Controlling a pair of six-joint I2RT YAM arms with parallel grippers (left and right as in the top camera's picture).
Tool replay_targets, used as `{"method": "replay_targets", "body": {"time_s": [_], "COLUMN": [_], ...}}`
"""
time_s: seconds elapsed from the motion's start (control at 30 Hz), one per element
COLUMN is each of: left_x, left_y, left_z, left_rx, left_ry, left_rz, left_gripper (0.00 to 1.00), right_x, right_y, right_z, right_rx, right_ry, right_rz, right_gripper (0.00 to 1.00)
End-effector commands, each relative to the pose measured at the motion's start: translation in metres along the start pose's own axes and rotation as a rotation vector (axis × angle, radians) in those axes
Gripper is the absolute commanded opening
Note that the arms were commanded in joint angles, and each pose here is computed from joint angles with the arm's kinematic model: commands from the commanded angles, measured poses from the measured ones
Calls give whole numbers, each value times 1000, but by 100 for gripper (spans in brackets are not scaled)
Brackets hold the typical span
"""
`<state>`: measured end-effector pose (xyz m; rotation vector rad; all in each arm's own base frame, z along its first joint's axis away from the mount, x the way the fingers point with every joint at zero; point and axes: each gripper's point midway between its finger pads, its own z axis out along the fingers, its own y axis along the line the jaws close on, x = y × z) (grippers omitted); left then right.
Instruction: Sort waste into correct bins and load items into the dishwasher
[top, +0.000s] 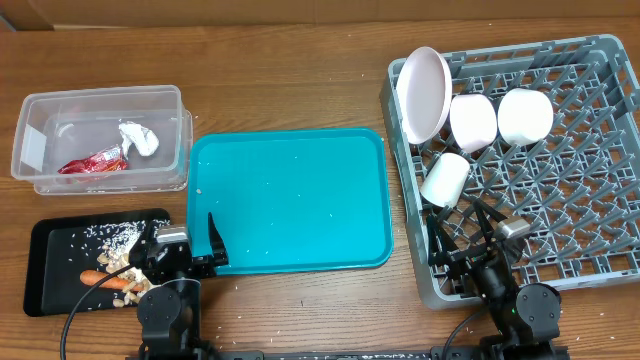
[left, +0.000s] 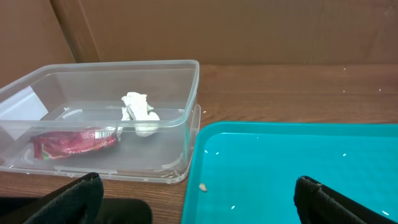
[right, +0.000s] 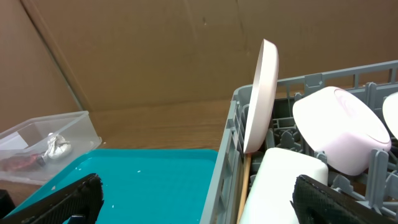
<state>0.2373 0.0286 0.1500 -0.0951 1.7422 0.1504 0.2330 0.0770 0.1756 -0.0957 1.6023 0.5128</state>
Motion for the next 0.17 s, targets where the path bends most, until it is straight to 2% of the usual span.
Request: {"method": "replay_targets", "body": {"time_s": [0.0, 0.13], "left_x": [-2, -2], "left_y": [0, 0], "left_z": [0, 0], "left_rx": [2, 2], "left_ry": [-14, -14], "left_rz": [9, 9], "left_gripper": [100, 100], "right_x": [2, 2], "right_y": [-1, -1], "right_z": [0, 0], "right_rx": [3, 3], "right_ry": [-1, -1], "right_rz": [-3, -3], "right_gripper": [100, 100]}}
